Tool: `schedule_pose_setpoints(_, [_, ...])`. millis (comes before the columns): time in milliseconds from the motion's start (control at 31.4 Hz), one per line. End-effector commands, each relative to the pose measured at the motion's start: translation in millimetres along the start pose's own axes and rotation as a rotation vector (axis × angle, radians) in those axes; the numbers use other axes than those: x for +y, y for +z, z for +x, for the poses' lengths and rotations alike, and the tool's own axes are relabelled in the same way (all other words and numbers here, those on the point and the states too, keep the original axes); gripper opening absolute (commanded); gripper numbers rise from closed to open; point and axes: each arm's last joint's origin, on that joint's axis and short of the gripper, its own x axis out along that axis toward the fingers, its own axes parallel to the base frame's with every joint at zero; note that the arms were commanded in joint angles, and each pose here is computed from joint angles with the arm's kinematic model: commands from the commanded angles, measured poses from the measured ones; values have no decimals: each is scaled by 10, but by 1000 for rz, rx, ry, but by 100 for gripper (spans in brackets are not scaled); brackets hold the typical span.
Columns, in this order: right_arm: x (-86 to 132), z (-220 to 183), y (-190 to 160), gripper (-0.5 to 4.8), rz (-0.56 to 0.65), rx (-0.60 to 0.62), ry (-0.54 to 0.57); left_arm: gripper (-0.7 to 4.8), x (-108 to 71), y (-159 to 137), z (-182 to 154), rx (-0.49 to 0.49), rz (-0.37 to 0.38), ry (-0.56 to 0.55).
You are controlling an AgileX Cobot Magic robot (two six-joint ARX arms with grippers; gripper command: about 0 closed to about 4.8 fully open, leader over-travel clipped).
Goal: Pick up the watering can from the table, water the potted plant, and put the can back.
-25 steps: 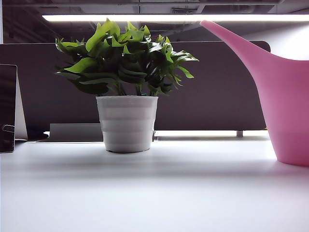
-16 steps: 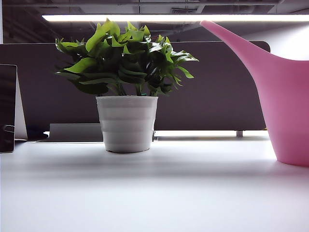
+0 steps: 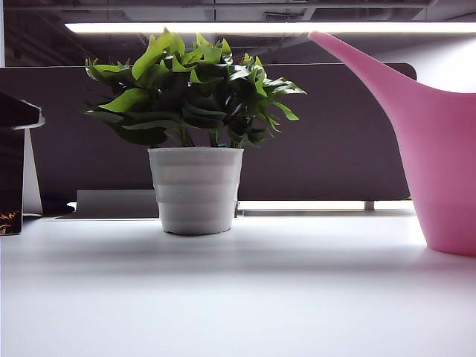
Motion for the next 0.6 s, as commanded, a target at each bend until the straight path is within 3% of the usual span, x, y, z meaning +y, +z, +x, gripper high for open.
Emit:
schedule_pose_setpoints(32, [41,-19,72,-6,27,-33,13,-5,-25,17,-1,-15,0,-26])
schedule_pose_setpoints(95, [75,-55,152,-6,27,-54,-27,-5,-32,17,-2,-15,0,-32])
schedule_pose_setpoints(191, [98,-158,288,-5,5,-91,-250,-5,-33,16,-2,-15,1,-33])
schedule_pose_setpoints(255, [140,-224,404,-6,-43,-143,-332,-5,-33,16,-2,-15,0,-33])
schedule_pose_setpoints(350, [255,-318,592,-6,-106,-194,-320,-5,-33,16,-2,-15,0,-33])
schedule_pose_setpoints(477, [333,-383,712,-1,-163,-132,-345,-5,-33,16,-2,-16,1,-33])
schedule_pose_setpoints(509, [333,-370,715,33,-168,-119,-345,-5,-33,16,-2,-15,0,-33])
schedule_pose_setpoints(605, [324,-310,723,283,-252,-82,-355,-5,-33,16,-2,-15,0,-33])
